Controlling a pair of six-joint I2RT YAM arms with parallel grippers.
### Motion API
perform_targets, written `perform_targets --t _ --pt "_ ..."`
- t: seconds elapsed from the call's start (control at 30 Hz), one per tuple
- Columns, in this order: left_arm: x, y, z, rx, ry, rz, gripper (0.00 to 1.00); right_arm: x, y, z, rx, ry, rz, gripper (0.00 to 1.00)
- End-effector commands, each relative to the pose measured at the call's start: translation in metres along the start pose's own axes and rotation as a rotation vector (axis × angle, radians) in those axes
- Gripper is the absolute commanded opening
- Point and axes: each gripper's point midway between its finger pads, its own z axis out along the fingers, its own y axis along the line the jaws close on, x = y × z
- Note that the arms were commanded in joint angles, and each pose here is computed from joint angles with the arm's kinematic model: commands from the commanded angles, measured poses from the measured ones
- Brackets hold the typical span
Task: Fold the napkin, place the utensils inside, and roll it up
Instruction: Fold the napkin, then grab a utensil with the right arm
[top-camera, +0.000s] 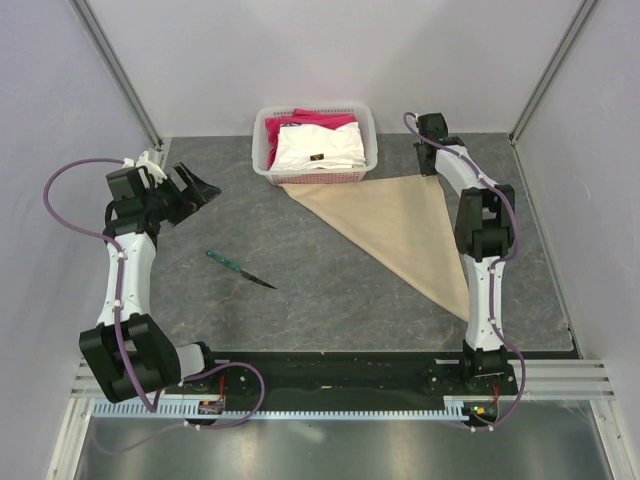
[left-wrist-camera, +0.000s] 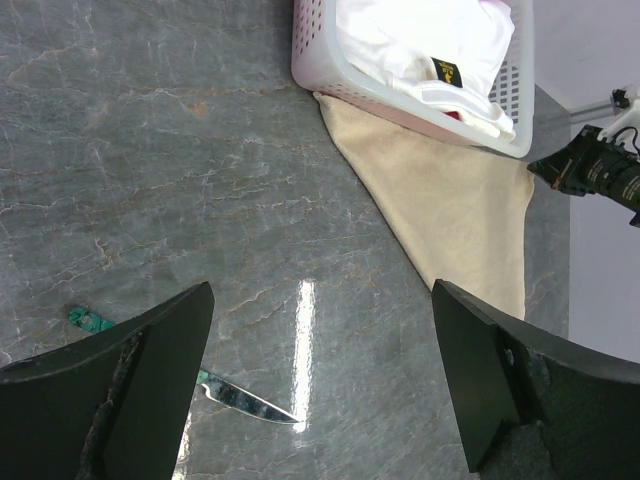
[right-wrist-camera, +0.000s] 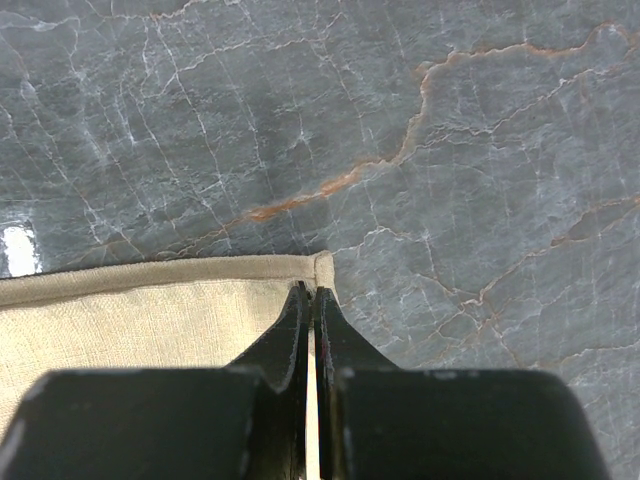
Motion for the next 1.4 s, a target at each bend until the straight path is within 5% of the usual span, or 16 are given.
perform_targets --t 0.0,0.07,0.2,0.4,0.6,0.8,1.1,1.37 --pt "-0.005 -0.001 0.001 0.013 -0.013 0.001 0.97 -0.009 -0.009 0.003 0.033 -0.018 0.004 0.0" --pt "-0.005 -0.002 0.001 0.017 -0.014 0.001 0.97 -0.008 -0.009 0.004 0.034 -0.013 0.003 0.02" --pt "-0.005 -0.002 0.001 0.018 -0.012 -0.001 0.97 -0.014 -0.008 -0.001 0.02 -0.029 0.003 0.4" --pt "-0.005 -0.004 0.0 0.028 -0.012 0.0 0.97 -0.049 -0.015 -0.03 0.01 -0.11 0.001 0.63" --pt "-0.006 -0.005 -0.002 0.027 -0.019 0.005 0.97 -0.073 -0.01 -0.083 -0.055 -0.194 0.008 0.66" --pt "-0.01 -0.006 -0.007 0.007 -0.05 0.022 0.96 -0.054 0.058 -0.158 -0.231 -0.26 -0.029 0.66" --pt "-0.042 0.01 -0.044 -0.193 -0.209 0.13 0.97 0.039 0.292 -0.307 -0.735 -0.327 -0.252 0.64" --pt "-0.049 0.011 -0.055 -0.217 -0.245 0.142 0.98 0.086 0.435 -0.362 -0.96 -0.368 -0.424 0.61"
